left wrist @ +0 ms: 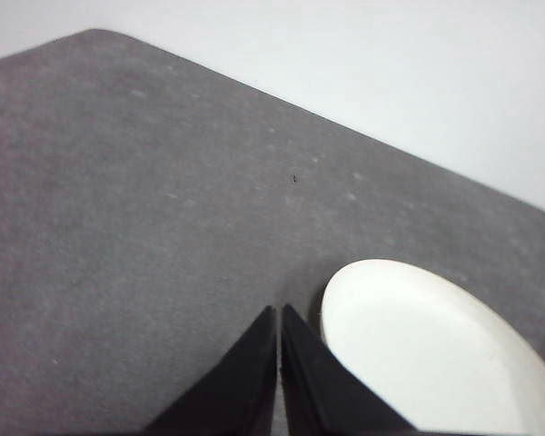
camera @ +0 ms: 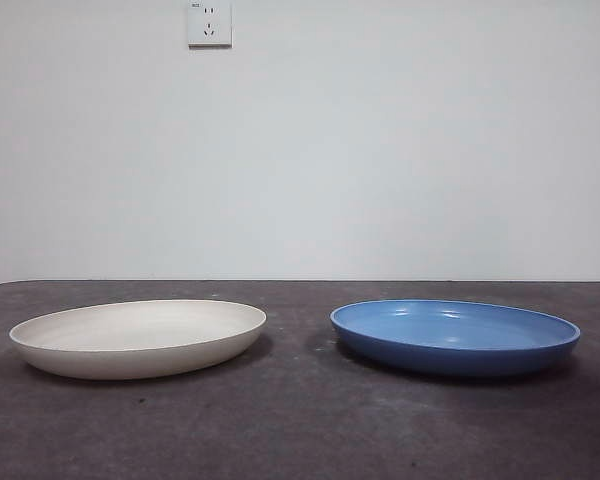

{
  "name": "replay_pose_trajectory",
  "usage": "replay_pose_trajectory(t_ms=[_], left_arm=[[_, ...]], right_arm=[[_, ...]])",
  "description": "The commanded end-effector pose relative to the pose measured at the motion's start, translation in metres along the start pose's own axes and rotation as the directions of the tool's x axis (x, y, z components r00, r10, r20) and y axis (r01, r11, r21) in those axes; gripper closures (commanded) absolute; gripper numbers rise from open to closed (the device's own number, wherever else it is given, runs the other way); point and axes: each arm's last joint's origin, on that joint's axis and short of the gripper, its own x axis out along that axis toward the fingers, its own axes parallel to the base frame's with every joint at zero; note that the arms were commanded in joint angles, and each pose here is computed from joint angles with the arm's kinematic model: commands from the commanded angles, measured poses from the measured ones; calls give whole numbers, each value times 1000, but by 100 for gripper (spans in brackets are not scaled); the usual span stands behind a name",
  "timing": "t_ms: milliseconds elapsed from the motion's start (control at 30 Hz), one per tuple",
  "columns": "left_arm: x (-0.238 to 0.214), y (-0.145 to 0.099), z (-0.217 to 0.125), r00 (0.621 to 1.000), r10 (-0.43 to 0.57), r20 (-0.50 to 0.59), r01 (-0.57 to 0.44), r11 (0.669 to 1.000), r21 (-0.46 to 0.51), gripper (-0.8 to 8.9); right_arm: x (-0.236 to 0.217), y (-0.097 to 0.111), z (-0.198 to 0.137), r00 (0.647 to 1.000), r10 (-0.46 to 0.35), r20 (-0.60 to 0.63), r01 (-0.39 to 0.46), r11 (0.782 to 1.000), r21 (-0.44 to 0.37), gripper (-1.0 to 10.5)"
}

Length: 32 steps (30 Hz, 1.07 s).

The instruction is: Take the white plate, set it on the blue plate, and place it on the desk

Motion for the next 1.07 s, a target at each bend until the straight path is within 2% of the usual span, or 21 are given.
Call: replay_pose_trajectory(t_ms=[33,333,533,667,833,967,1067], left_arm=[[-2,-2,4,1000,2,4,-2,997,-76,804],[-20,-20,45,998,-22,62,27,996,-82,804],[-31,-34,74,1000,-29,8,29,1000,3,804],[-33,-45,94,993,-95,-62,100,992,73,804],[-26,-57,117,969,-153,-194,182,973,143,804],[-18,-64,131,931,-183,-316,245,955,168,804],[-11,-69,139,886,-219,-408,305,939,159,804]], right_arm=[[-4,4,11,999,12,38,-14,999,44,939],[-24,20,58,983,51,174,-56,998,23,939],[-36,32,93,982,57,181,-58,998,1,939],[-37,40,117,992,70,108,-65,997,-50,939],[-32,50,144,992,116,-53,-121,987,-102,939],[-23,56,161,963,158,-220,-186,976,-111,939],[-16,59,170,924,181,-336,-227,968,-103,939]])
